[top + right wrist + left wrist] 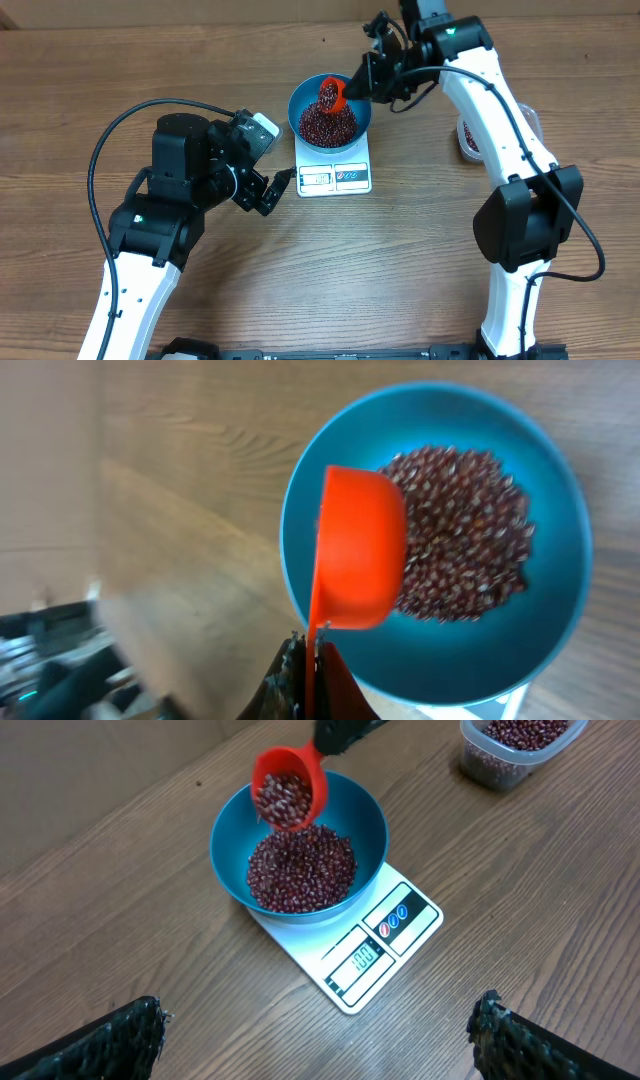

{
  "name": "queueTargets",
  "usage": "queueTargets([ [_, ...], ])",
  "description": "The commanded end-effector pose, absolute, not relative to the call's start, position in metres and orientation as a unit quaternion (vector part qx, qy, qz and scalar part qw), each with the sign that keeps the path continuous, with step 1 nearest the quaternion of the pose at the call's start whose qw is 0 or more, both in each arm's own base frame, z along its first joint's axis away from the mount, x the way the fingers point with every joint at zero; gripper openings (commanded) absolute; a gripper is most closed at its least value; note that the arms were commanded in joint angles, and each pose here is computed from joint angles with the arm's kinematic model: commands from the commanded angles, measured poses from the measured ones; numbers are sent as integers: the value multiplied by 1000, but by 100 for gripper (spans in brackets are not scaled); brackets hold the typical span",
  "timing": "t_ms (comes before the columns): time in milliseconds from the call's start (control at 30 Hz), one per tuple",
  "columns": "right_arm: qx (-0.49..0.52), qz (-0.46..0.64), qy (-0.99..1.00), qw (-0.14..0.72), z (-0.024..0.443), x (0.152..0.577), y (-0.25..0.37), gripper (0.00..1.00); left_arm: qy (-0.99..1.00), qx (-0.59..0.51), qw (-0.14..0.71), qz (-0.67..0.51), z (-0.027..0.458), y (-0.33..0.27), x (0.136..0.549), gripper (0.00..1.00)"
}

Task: Scoop item into bowl and weigh 150g on scale
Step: 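Tip the scoop over the blue bowl and pour the beans in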

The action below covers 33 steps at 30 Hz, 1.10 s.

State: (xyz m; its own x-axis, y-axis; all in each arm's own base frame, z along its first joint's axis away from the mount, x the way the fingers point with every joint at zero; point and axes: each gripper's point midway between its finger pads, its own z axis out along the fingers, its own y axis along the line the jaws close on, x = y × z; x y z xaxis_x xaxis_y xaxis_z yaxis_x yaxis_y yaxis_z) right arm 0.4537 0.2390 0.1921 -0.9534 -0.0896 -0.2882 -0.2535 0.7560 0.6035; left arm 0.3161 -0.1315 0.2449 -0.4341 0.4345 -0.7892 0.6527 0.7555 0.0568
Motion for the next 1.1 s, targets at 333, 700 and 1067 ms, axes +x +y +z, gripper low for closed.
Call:
queueTargets([
  [333, -93, 223, 949, 204, 215, 472, 226, 4, 838, 319, 420, -138, 244, -132, 316, 100],
  [700, -108, 186, 954, 210, 217, 467, 217, 4, 838, 319, 420, -138, 244, -132, 316, 99],
  [1067, -137, 160, 953, 217, 223, 455, 228, 4, 838, 319, 420, -138, 244, -132, 316, 100],
])
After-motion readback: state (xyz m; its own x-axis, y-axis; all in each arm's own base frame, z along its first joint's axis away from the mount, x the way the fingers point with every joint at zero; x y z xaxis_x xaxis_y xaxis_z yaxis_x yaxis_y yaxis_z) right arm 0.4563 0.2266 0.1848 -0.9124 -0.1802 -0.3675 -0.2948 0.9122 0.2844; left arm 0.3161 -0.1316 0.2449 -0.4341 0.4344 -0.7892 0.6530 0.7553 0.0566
